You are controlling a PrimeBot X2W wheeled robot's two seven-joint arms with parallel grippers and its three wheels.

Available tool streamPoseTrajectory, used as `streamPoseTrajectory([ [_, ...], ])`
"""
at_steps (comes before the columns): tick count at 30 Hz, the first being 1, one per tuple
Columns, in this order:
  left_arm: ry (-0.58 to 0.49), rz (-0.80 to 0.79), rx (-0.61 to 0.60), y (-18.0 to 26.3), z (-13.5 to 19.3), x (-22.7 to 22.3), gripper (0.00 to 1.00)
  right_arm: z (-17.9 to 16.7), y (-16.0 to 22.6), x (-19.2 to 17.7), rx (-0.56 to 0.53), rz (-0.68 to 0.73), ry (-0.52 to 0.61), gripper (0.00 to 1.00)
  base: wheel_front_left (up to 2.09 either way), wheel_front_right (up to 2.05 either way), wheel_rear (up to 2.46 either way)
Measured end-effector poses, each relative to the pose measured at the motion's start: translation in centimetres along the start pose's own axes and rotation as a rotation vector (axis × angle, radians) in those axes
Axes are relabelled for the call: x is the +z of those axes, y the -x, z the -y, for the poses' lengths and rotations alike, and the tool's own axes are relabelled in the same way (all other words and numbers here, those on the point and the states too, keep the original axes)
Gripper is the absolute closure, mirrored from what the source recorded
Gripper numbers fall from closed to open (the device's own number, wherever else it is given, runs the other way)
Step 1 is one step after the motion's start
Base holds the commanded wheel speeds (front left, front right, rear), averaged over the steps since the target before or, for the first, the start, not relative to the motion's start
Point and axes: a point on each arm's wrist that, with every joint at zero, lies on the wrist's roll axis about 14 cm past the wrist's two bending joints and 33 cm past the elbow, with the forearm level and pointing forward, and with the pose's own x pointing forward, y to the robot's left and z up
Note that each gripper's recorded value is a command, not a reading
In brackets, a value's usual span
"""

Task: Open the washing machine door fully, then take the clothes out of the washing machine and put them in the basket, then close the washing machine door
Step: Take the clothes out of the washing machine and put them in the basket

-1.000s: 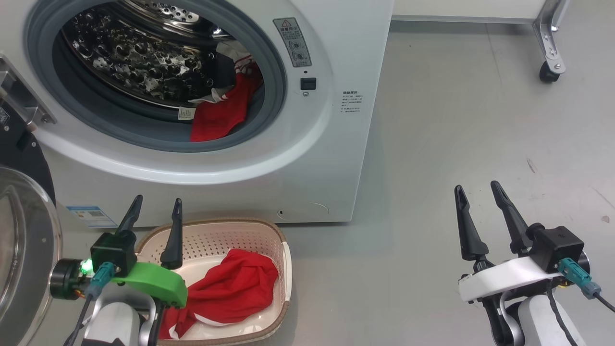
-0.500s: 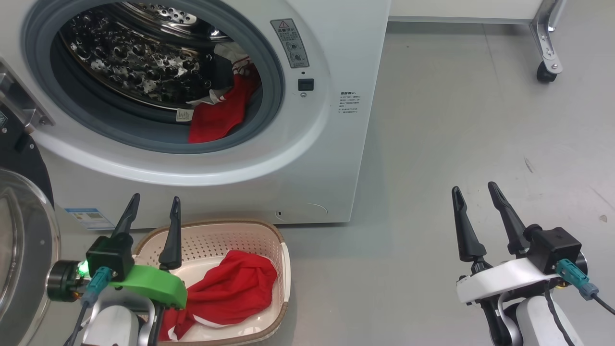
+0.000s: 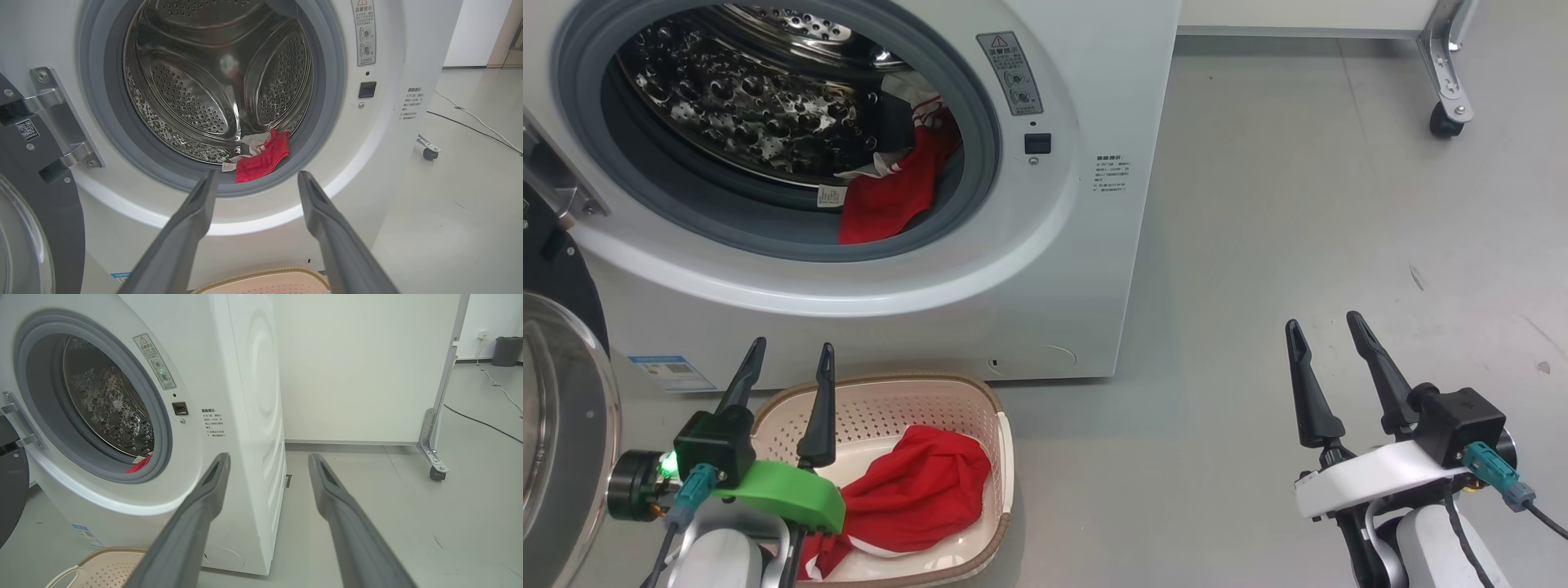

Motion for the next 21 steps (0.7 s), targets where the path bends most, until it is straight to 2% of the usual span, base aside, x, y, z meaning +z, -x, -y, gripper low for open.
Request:
streamPoseTrajectory([
  [21,0.002,0.007,0.018,-0.02,-0.25,0.15,0.00,0.02,-0.11,-0.27,0.000,-0.007,-0.001,0.00,0.00,0.00,0.00],
])
